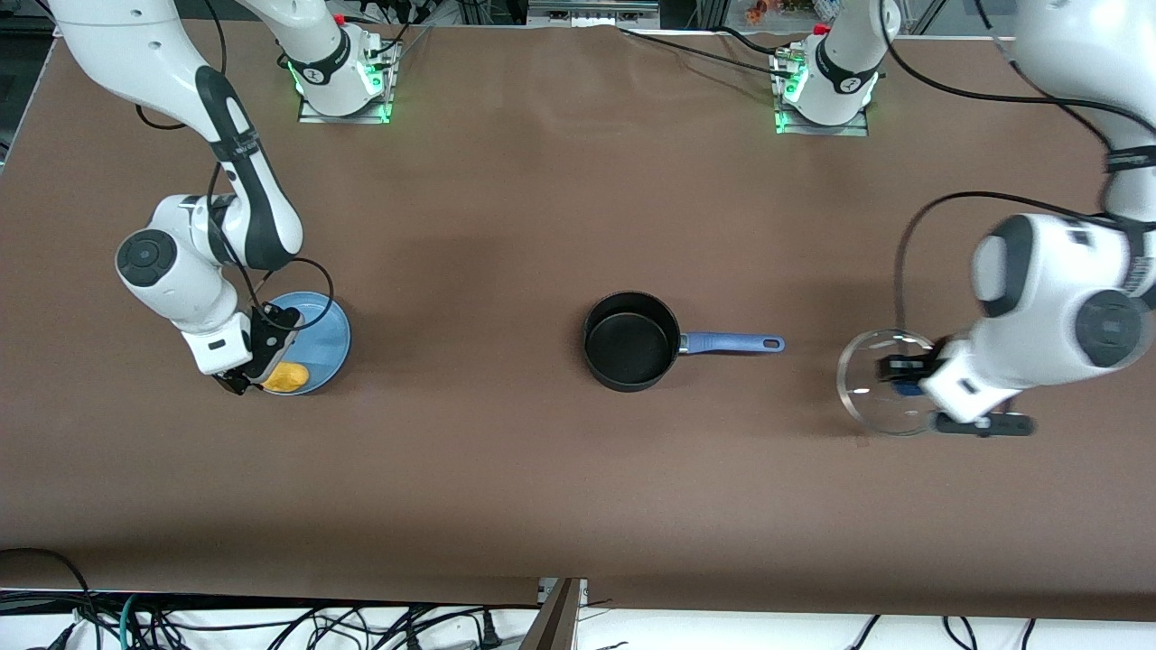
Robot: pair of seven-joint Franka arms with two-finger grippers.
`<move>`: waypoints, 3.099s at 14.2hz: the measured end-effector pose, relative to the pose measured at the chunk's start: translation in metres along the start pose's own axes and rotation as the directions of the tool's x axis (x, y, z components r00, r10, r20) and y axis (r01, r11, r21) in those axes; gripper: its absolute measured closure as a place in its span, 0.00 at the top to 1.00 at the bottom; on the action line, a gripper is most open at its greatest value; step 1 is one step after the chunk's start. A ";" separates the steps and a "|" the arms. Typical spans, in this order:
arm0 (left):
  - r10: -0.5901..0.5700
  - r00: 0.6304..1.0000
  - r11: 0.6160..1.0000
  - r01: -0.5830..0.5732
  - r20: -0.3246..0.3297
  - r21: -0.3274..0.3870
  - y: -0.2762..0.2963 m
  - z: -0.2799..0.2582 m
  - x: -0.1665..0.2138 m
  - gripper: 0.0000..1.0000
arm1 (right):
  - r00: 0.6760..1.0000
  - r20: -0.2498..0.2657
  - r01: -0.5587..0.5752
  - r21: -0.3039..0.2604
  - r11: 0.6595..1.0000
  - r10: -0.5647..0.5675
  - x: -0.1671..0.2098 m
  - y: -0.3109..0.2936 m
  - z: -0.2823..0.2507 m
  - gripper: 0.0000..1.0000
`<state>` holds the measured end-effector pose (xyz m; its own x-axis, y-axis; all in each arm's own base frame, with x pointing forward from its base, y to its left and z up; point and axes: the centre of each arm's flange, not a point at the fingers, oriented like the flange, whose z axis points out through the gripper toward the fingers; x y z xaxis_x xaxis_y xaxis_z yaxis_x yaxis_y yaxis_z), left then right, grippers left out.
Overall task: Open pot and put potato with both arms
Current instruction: 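Lift the lid aside with the left gripper while the right gripper reaches the potato, then grasp the yellow potato with the right gripper while the left gripper lowers the lid, then carry the potato over the pot with the right gripper while the left gripper withdraws, then open the right gripper to drop the potato into the pot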
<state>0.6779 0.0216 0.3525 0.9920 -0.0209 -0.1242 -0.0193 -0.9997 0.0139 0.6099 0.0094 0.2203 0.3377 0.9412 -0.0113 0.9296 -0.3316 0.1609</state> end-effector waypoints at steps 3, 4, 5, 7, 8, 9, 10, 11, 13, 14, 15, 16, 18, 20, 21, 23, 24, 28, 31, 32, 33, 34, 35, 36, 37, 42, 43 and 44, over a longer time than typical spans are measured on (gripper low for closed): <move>-0.009 1.000 1.000 0.010 0.028 -0.017 -0.065 0.017 -0.010 0.67 | 1.000 0.001 0.014 -0.017 1.000 -0.014 0.003 -0.004 0.023 1.00; 0.003 0.999 1.000 -0.002 0.036 -0.024 -0.081 0.026 -0.013 0.67 | 1.000 0.002 0.018 -0.019 1.000 -0.018 0.003 -0.004 0.026 1.00; 0.012 0.999 1.000 -0.011 0.036 -0.029 -0.095 0.038 -0.016 0.67 | 1.000 0.000 0.023 -0.024 0.999 -0.023 0.004 -0.002 0.025 0.96; 0.022 1.000 0.999 -0.021 0.019 -0.030 -0.109 0.066 -0.021 0.67 | 1.000 -0.005 0.027 -0.035 0.999 -0.027 0.008 0.002 0.019 0.72; 0.032 0.999 0.999 -0.032 0.004 -0.024 -0.112 0.078 -0.025 0.67 | 1.000 -0.006 0.028 -0.037 0.999 -0.028 0.010 0.004 0.016 0.64; 0.048 0.999 0.999 -0.048 -0.012 -0.018 -0.113 0.090 -0.029 0.67 | 1.000 -0.006 0.028 -0.035 0.999 -0.029 0.011 0.005 0.015 0.59; 0.060 0.998 0.998 -0.060 -0.024 -0.012 -0.116 0.101 -0.035 0.67 | 1.000 -0.004 0.026 -0.029 0.999 -0.027 0.011 0.006 0.014 0.59; 0.070 0.997 0.998 -0.070 -0.028 -0.006 -0.121 0.110 -0.041 0.67 | 1.000 0.001 0.011 -0.012 1.000 -0.011 0.012 0.007 0.012 0.59; 0.090 0.995 0.996 -0.090 -0.035 0.009 -0.137 0.125 -0.054 0.67 | 0.996 0.030 -0.085 0.054 0.995 0.083 0.020 0.018 -0.002 0.59; 0.092 0.995 0.996 -0.092 -0.037 0.014 -0.143 0.132 -0.060 0.67 | 0.989 0.048 -0.143 0.083 0.986 0.139 0.031 0.026 -0.018 0.59; 0.089 0.995 0.996 -0.088 -0.039 0.017 -0.148 0.139 -0.065 0.67 | 0.979 0.066 -0.199 0.105 0.974 0.193 0.045 0.032 -0.036 0.59; 0.085 0.996 0.996 -0.084 -0.041 0.018 -0.152 0.145 -0.070 0.67 | 0.964 0.088 -0.261 0.125 0.957 0.252 0.060 0.035 -0.056 0.59; 0.084 0.996 0.996 -0.084 -0.043 0.018 -0.154 0.150 -0.073 0.74 | 0.909 0.129 -0.414 0.170 0.894 0.397 0.093 0.032 -0.090 0.59; 0.085 0.995 0.996 -0.084 -0.054 0.022 -0.155 0.139 -0.070 0.91 | 0.809 0.164 -0.588 0.231 0.775 0.565 0.137 0.021 -0.128 0.59; 0.083 0.995 0.996 -0.082 -0.048 0.015 -0.155 0.127 -0.066 0.99 | 0.752 0.179 -0.658 0.264 0.705 0.634 0.160 0.013 -0.146 0.59; 0.074 0.997 0.997 -0.075 -0.027 -0.014 -0.147 0.083 -0.055 1.00 | 0.651 0.212 -0.751 0.320 0.578 0.729 0.210 -0.015 -0.166 0.59; 0.068 0.997 0.997 -0.068 -0.021 -0.021 -0.139 0.055 -0.050 1.00 | 0.610 0.235 -0.782 0.330 0.529 0.756 0.235 -0.034 -0.167 0.59; 0.016 0.999 1.000 -0.016 -0.030 -0.010 -0.070 -0.069 -0.055 1.00 | 0.383 0.234 -0.903 0.299 0.308 0.894 0.362 -0.140 -0.160 0.59; -0.022 1.000 1.000 0.022 -0.017 -0.008 -0.044 -0.141 -0.075 1.00 | 0.207 0.240 -0.945 0.299 0.131 0.948 0.446 -0.238 -0.137 0.59; -0.041 0.999 0.999 0.041 -0.005 -0.009 -0.041 -0.157 -0.082 1.00 | 0.173 0.238 -0.947 0.305 0.095 0.956 0.461 -0.257 -0.129 0.59; -0.061 0.998 0.998 0.061 0.002 -0.009 -0.038 -0.171 -0.088 1.00 | 0.146 0.234 -0.947 0.313 0.068 0.961 0.470 -0.263 -0.123 0.59; -0.074 0.997 0.997 0.074 0.001 -0.008 -0.034 -0.183 -0.092 1.00 | 0.122 0.230 -0.947 0.319 0.044 0.965 0.474 -0.261 -0.120 0.59; -0.078 0.997 0.997 0.078 -0.005 -0.007 -0.029 -0.192 -0.096 1.00 | 0.101 0.225 -0.946 0.324 0.023 0.969 0.474 -0.254 -0.121 0.67; -0.082 0.997 0.997 0.082 -0.011 -0.006 -0.026 -0.198 -0.099 1.00 | 0.087 0.218 -0.944 0.331 0.010 0.972 0.474 -0.246 -0.126 0.74; -0.089 0.996 0.996 0.089 -0.009 -0.006 -0.023 -0.203 -0.104 1.00 | 0.076 0.212 -0.940 0.340 0.000 0.974 0.474 -0.239 -0.133 0.83; -0.139 0.990 0.990 0.139 0.026 -0.002 -0.011 -0.209 -0.114 1.00 | 0.064 0.213 -0.958 0.287 0.001 0.975 0.467 -0.211 -0.162 1.00; -0.135 0.990 0.991 0.135 0.029 -0.002 -0.009 -0.207 -0.114 1.00 | 0.058 0.202 -0.964 0.265 0.002 0.978 0.461 -0.196 -0.172 1.00; -0.130 0.991 0.991 0.131 0.032 -0.001 -0.006 -0.205 -0.112 1.00 | 0.054 0.173 -0.968 0.249 0.009 0.984 0.453 -0.179 -0.183 1.00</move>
<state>0.5922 0.0325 0.5701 0.9816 0.1093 -0.1568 0.1105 -0.9939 -0.0015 0.5699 0.5066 0.3666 0.9579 -0.2869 -0.0129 -0.2818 -0.9306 -0.2338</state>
